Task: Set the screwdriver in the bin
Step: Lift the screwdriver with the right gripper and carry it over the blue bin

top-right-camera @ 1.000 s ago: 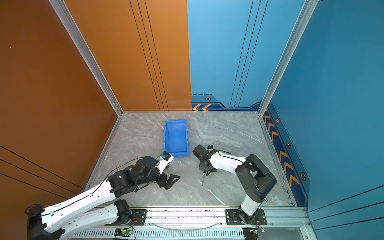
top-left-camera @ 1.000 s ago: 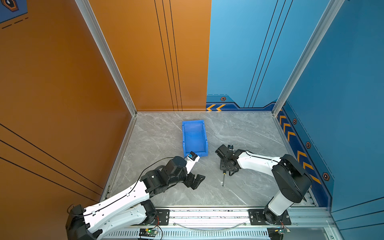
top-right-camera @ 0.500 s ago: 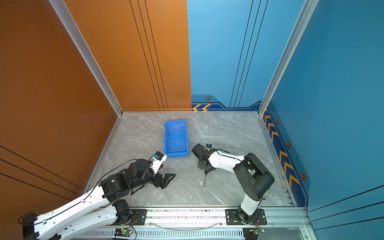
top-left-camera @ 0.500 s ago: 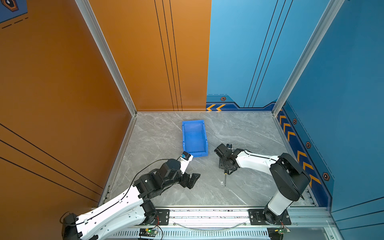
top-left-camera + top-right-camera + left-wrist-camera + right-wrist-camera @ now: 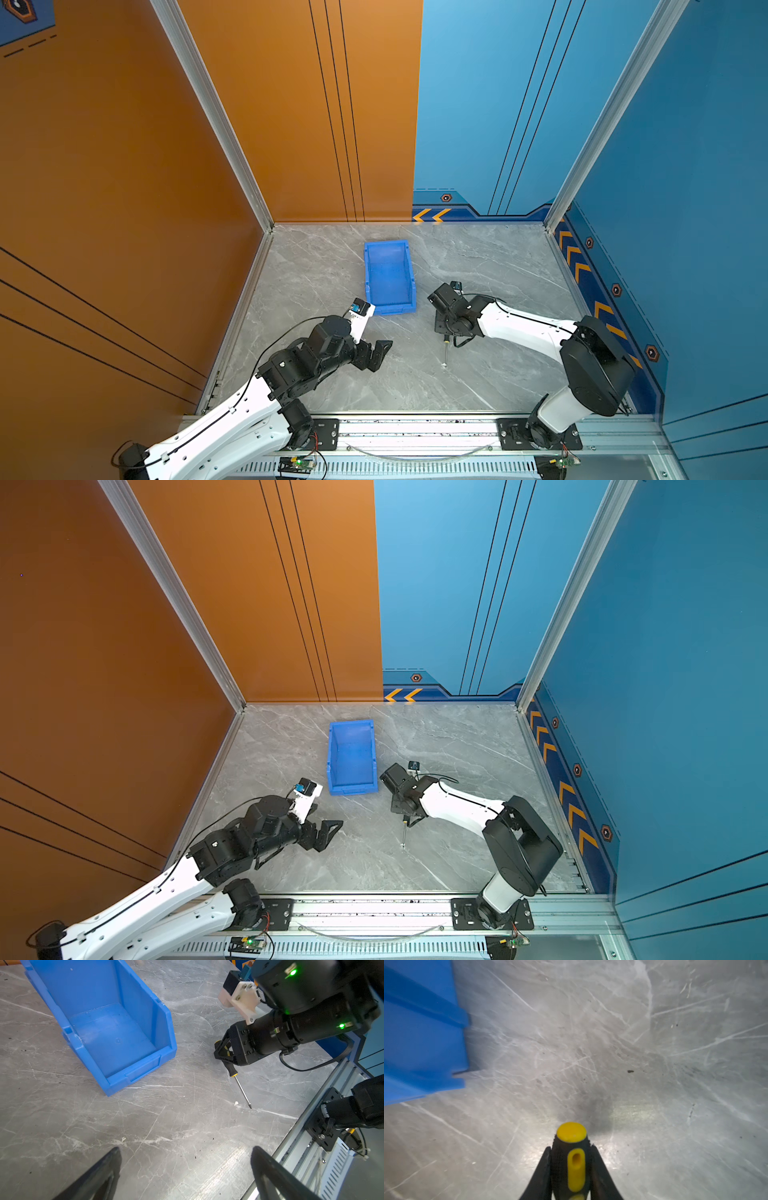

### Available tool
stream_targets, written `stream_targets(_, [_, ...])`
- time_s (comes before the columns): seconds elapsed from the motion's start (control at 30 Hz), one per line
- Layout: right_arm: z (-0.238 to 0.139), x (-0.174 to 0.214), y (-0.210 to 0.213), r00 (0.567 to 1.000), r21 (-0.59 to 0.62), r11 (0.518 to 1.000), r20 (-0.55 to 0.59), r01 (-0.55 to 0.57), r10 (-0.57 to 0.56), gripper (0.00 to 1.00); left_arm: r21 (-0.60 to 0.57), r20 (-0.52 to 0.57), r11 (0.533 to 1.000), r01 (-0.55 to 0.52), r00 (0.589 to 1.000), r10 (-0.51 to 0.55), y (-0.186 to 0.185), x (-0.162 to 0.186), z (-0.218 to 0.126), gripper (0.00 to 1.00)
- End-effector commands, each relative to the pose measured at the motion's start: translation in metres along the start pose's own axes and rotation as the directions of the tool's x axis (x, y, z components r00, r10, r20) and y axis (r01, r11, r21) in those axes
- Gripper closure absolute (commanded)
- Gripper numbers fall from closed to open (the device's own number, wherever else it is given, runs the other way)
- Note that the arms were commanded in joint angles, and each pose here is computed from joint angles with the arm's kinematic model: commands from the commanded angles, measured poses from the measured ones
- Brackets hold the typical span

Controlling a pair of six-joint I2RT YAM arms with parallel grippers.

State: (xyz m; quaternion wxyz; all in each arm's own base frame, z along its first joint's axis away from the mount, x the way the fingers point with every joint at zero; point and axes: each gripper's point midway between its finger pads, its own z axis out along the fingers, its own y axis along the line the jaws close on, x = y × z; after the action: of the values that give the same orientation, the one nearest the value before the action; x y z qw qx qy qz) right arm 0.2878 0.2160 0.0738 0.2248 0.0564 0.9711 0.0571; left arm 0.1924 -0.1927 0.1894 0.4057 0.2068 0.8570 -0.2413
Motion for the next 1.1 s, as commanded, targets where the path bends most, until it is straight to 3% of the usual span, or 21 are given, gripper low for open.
stream_targets(0.0, [-0.029, -0.023, 0.014, 0.998, -0.039, 0.999, 0.064, 0.018, -0.016, 0.97, -0.005, -0.018, 1.000, 0.005, 1.000, -0.005, 0.004, 0.006, -0.002, 0.02])
stream_targets(0.5, [-0.085, -0.112, 0.111, 0.973, -0.199, 0.972, 0.217, 0.121, -0.077, 1.00, -0.094, 0.016, 0.993, 0.064, 0.998, -0.063, 0.027, 0.000, -0.004, 0.02])
stream_targets(0.93, [-0.050, -0.173, 0.175, 0.958, -0.239, 0.954, 0.265, 0.179, -0.113, 1.00, -0.153, 0.029, 0.983, 0.102, 0.995, -0.099, 0.038, -0.001, -0.010, 0.02])
stream_targets(1.07, [-0.017, -0.178, 0.183, 0.964, -0.226, 0.958, 0.238, 0.177, -0.122, 1.00, -0.173, 0.025, 0.979, 0.109, 0.994, -0.107, 0.042, -0.003, -0.009, 0.02])
